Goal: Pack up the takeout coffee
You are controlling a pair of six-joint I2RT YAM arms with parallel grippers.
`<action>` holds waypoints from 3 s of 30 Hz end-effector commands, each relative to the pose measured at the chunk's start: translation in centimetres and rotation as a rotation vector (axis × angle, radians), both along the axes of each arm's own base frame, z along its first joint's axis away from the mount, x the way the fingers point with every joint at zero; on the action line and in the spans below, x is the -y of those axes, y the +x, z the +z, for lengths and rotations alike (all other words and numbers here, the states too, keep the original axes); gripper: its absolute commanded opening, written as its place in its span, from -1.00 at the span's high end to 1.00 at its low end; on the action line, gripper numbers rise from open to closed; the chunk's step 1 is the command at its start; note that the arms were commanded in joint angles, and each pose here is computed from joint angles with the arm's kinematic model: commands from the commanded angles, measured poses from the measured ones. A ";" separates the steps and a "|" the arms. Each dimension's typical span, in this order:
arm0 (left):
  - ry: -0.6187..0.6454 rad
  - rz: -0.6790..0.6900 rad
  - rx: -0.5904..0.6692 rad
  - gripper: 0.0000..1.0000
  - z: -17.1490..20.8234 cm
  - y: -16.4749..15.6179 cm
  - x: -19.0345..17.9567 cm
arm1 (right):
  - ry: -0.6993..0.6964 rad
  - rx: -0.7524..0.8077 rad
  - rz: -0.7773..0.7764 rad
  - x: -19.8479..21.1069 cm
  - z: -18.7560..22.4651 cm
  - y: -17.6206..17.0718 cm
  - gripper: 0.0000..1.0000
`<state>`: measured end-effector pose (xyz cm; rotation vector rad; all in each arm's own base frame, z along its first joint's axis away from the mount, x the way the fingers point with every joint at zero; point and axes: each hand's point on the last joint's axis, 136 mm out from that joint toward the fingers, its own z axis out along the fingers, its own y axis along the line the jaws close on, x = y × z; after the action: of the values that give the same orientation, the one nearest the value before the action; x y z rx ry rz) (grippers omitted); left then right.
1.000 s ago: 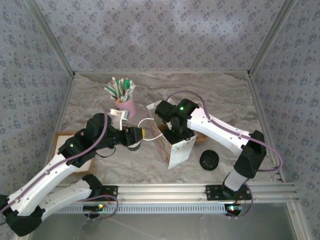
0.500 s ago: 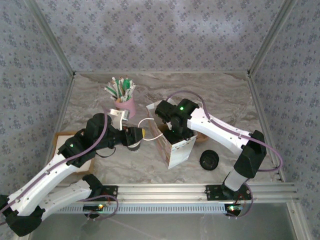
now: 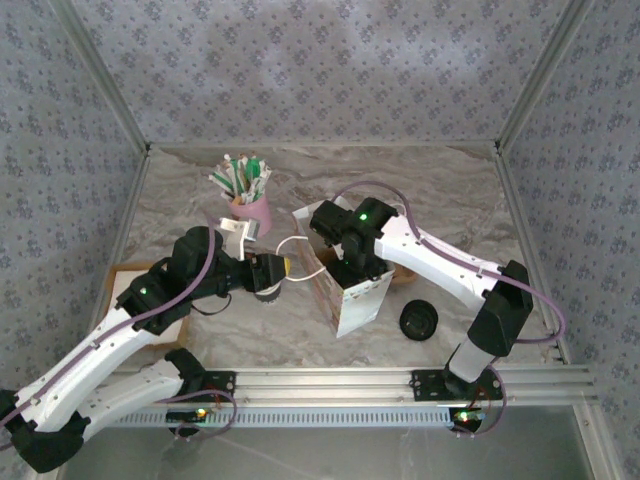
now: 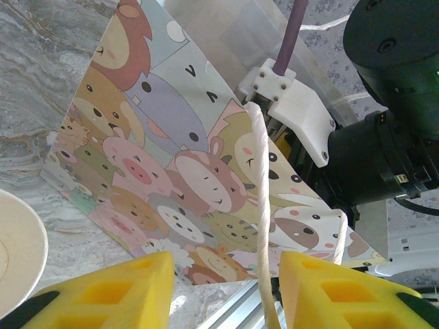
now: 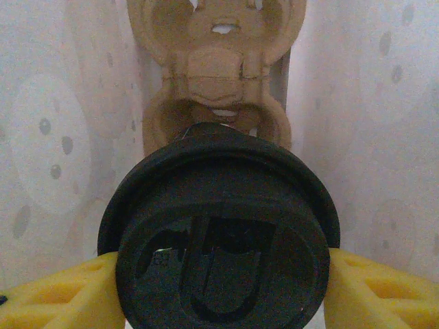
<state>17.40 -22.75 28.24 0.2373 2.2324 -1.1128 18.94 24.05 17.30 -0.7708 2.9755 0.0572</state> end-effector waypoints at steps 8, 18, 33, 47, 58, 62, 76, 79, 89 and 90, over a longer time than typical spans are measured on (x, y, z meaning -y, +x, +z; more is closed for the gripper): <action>-0.010 0.006 0.004 0.11 0.2 -0.1 0.0 | -0.010 0.011 -0.005 0.5 0.2 -0.3 -0.33; -0.010 0.008 0.004 0.11 0.2 0.0 0.0 | -0.010 0.007 -0.004 0.5 0.1 -0.4 -0.33; -0.009 0.009 0.004 0.11 0.1 0.0 0.0 | -0.013 -0.006 -0.008 0.5 -0.5 -0.3 -0.34; -0.010 0.008 0.004 0.12 0.2 -0.1 0.0 | -0.002 -0.006 -0.008 0.3 -1.3 -0.3 -0.33; -0.009 0.006 0.004 0.12 0.1 -0.1 0.0 | -0.004 -0.007 -0.009 0.3 -1.6 -0.2 -0.33; -0.009 0.007 0.005 0.12 0.1 -0.2 -0.1 | -0.005 -0.009 -0.009 0.3 -1.6 -0.2 -0.33; -0.010 0.008 0.004 0.12 0.2 -0.1 0.0 | -0.002 -0.006 -0.006 0.3 -1.5 -0.2 -0.33; -0.012 0.007 0.003 0.12 0.2 -0.2 0.0 | -0.003 -0.007 -0.005 0.3 -1.5 -0.2 -0.33; -0.010 0.008 0.003 0.12 0.2 -0.2 0.0 | -0.004 -0.009 -0.007 0.3 -1.7 -0.2 -0.33; -0.008 0.008 0.003 0.12 0.1 -0.2 0.0 | -0.004 -0.010 -0.007 0.3 -1.7 -0.2 -0.33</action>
<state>17.39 -22.78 28.23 0.2258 2.2345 -1.1121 19.06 24.17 15.84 -0.7688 2.9726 0.0623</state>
